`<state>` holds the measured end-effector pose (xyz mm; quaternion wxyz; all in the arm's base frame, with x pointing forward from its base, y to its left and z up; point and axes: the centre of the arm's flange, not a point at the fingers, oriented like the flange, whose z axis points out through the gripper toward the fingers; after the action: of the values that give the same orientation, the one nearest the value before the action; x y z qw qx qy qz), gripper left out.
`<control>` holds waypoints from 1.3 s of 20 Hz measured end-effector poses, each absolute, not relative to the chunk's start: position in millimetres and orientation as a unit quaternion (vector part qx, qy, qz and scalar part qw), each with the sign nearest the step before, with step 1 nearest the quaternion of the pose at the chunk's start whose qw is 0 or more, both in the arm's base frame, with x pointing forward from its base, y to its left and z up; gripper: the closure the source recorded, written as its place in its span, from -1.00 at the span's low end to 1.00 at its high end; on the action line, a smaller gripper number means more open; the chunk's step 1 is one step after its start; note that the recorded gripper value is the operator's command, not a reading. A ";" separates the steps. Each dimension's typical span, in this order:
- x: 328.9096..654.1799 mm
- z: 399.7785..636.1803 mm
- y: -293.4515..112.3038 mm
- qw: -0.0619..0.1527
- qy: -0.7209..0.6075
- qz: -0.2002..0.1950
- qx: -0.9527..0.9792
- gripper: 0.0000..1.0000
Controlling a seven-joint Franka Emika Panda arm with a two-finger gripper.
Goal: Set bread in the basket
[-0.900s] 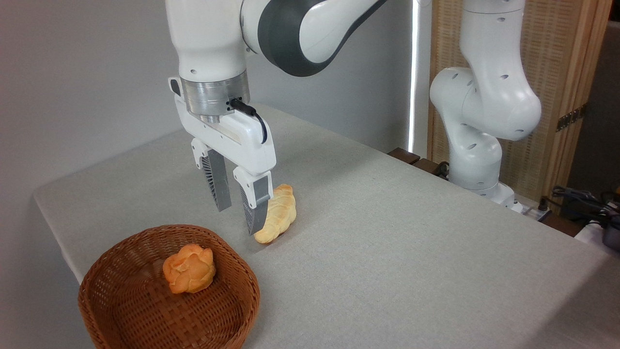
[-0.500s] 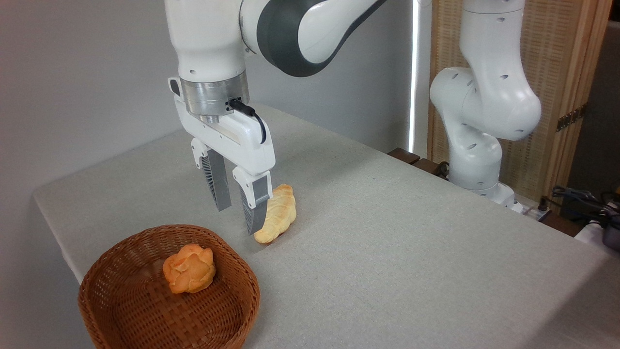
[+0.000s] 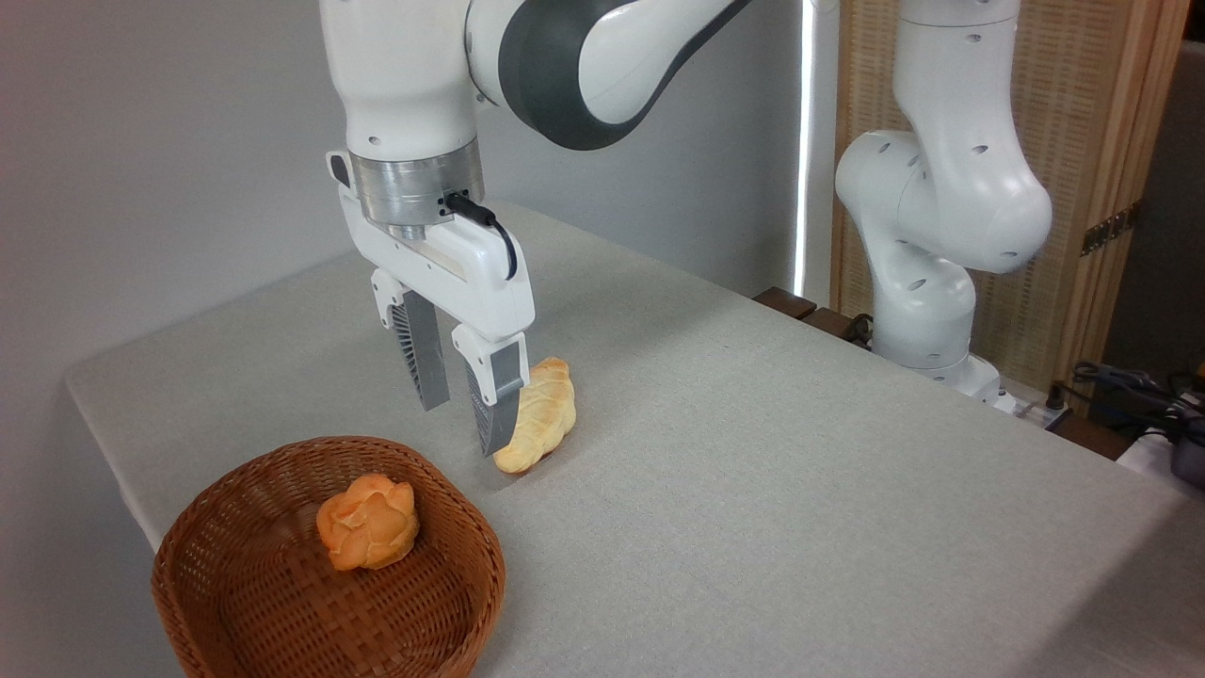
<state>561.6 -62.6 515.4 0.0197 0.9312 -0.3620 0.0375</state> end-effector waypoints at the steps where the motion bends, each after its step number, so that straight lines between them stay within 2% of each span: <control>1: 561.6 515.4 -62.6 0.020 -0.362 0.038 0.931 -1.00; 26: 563.3 522.1 -62.9 0.018 -0.362 0.044 0.931 -1.00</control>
<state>563.3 -62.9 522.1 0.0179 0.9309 -0.3622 0.0441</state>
